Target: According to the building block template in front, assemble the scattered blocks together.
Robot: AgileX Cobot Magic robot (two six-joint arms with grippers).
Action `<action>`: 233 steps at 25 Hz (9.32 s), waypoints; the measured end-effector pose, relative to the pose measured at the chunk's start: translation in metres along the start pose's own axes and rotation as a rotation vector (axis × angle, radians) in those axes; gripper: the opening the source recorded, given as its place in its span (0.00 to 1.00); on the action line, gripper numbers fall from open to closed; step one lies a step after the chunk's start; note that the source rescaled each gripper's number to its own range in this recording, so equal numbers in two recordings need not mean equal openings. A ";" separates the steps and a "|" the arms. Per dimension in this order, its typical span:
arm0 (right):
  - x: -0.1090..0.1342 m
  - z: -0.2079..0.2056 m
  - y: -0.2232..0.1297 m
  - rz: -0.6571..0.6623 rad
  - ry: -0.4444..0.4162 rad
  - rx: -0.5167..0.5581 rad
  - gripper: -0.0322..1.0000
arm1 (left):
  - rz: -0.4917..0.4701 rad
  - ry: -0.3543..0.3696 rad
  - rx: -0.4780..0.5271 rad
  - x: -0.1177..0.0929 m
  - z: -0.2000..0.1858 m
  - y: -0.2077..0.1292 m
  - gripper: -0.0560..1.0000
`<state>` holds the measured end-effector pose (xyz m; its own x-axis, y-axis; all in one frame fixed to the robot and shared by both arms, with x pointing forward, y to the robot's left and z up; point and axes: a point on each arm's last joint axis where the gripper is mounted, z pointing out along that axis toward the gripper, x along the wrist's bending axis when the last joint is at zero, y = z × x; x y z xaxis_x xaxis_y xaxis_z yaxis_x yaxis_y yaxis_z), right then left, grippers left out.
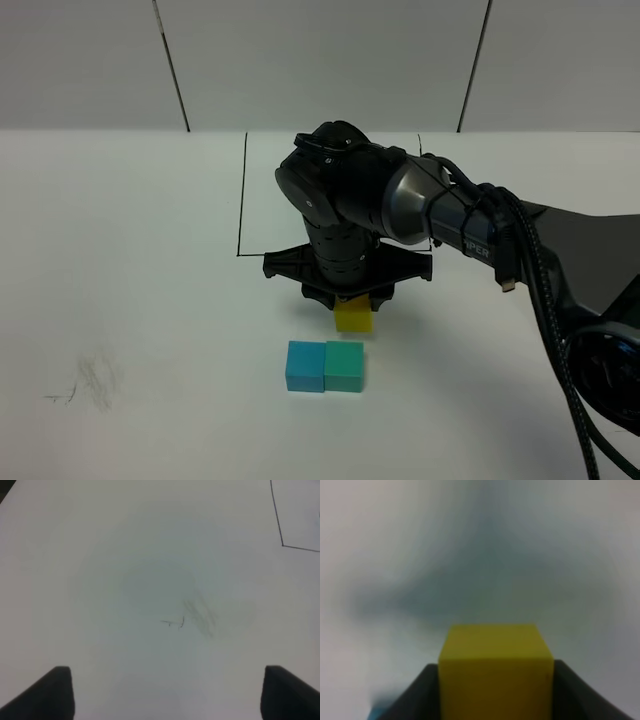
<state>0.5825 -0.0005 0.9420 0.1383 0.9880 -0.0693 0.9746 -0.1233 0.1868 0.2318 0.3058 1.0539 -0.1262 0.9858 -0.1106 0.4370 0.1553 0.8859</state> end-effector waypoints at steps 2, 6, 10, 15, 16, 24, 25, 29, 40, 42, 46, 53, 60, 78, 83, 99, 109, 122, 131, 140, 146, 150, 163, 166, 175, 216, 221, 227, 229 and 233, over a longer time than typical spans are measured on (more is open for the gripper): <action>0.001 0.003 -0.001 0.002 -0.004 0.013 0.06 | 0.000 0.000 0.000 0.000 0.000 0.000 0.90; 0.001 0.005 -0.002 0.005 -0.004 0.023 0.06 | 0.002 0.003 -0.001 0.000 0.000 0.000 0.90; 0.002 0.005 -0.003 0.011 0.001 0.035 0.06 | 0.004 0.008 -0.001 0.001 0.000 0.000 0.90; 0.002 0.010 -0.004 0.006 -0.006 0.048 0.06 | 0.005 0.008 -0.001 0.001 0.000 0.000 0.90; 0.003 0.013 -0.005 0.004 -0.010 0.054 0.06 | 0.005 0.008 -0.001 0.001 0.000 0.000 0.90; 0.005 0.024 -0.008 -0.004 -0.017 0.087 0.06 | 0.005 0.009 -0.002 0.001 0.000 0.000 0.90; 0.005 0.025 -0.009 -0.004 -0.017 0.088 0.06 | 0.005 0.009 -0.002 0.001 0.000 0.000 0.90; 0.006 0.025 -0.009 -0.007 -0.014 0.093 0.06 | 0.005 0.009 -0.002 0.001 0.000 0.000 0.90; 0.014 0.025 -0.009 0.023 0.074 0.101 0.06 | 0.005 0.009 -0.002 0.001 0.000 0.000 0.90; 0.014 0.025 -0.009 0.034 0.069 0.097 0.06 | 0.005 0.009 -0.002 0.001 0.000 0.000 0.90; 0.010 0.025 -0.009 0.042 0.020 0.093 0.06 | 0.005 0.009 -0.002 0.001 0.000 0.000 0.90; 0.006 0.025 -0.010 0.049 -0.020 0.110 0.06 | 0.005 0.009 -0.002 0.001 0.000 0.000 0.90; 0.008 0.025 -0.014 0.064 -0.005 0.147 0.06 | 0.005 0.009 -0.002 0.001 0.000 0.000 0.90; 0.007 0.026 -0.014 0.072 -0.013 0.147 0.06 | 0.003 0.009 -0.002 0.001 0.000 0.000 0.90; 0.007 0.026 -0.013 0.073 -0.017 0.143 0.06 | 0.003 0.009 -0.002 0.001 0.000 0.000 0.90; 0.007 0.026 -0.014 0.081 -0.014 0.146 0.06 | 0.003 0.009 -0.002 0.001 0.000 0.000 0.90; 0.009 0.026 -0.015 0.082 0.001 0.159 0.06 | 0.003 0.009 -0.002 0.001 0.000 0.000 0.90; 0.010 0.030 -0.016 0.125 -0.002 0.170 0.25 | 0.003 0.009 -0.002 0.001 0.000 0.000 0.90; 0.004 0.016 -0.007 0.115 -0.018 0.079 0.27 | 0.004 0.009 -0.002 0.001 0.000 0.000 0.90; -0.005 -0.045 0.007 0.039 0.086 -0.074 0.46 | 0.004 0.009 -0.002 0.001 0.000 0.000 0.90; -0.023 -0.093 0.025 -0.074 0.030 -0.278 0.65 | 0.004 0.009 -0.002 0.001 0.000 0.000 0.90; -0.048 -0.130 0.048 -0.207 -0.047 -0.453 0.88 | 0.005 0.009 -0.002 0.001 0.000 0.000 0.90; -0.274 -0.254 0.092 -0.415 -0.294 -0.611 1.00 | 0.007 0.009 -0.002 0.001 0.000 0.000 0.90; -0.322 -0.276 0.070 -0.398 -0.258 -0.623 1.00 | 0.007 0.009 -0.002 0.001 0.000 0.000 0.90; -0.380 -0.319 -0.058 -0.317 -0.249 -0.703 0.96 | 0.007 0.009 -0.002 0.001 0.000 0.000 0.90; -0.341 -0.144 -0.288 -0.342 0.241 -0.923 0.80 | 0.007 0.009 -0.002 0.001 0.000 0.000 0.90; -0.341 -0.144 -0.288 -0.329 0.252 -0.921 0.72 | 0.007 0.009 -0.002 0.001 0.000 0.000 0.90; -0.341 -0.144 -0.288 -0.326 0.256 -0.918 0.56 | 0.007 0.009 -0.002 0.001 0.000 0.000 0.90; -0.341 -0.144 -0.288 -0.326 0.256 -0.918 0.51 | 0.007 0.009 -0.002 0.001 0.000 0.000 0.90; -0.340 -0.144 -0.288 -0.306 0.243 -0.916 0.39 | 0.007 0.009 -0.002 0.001 0.000 0.000 0.90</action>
<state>0.2291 -0.2874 1.0529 -0.2361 0.9700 -0.0573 0.4358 0.1584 0.8860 0.2318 0.3066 1.0539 -0.1310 0.9863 -0.1001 0.4366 0.1481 0.8874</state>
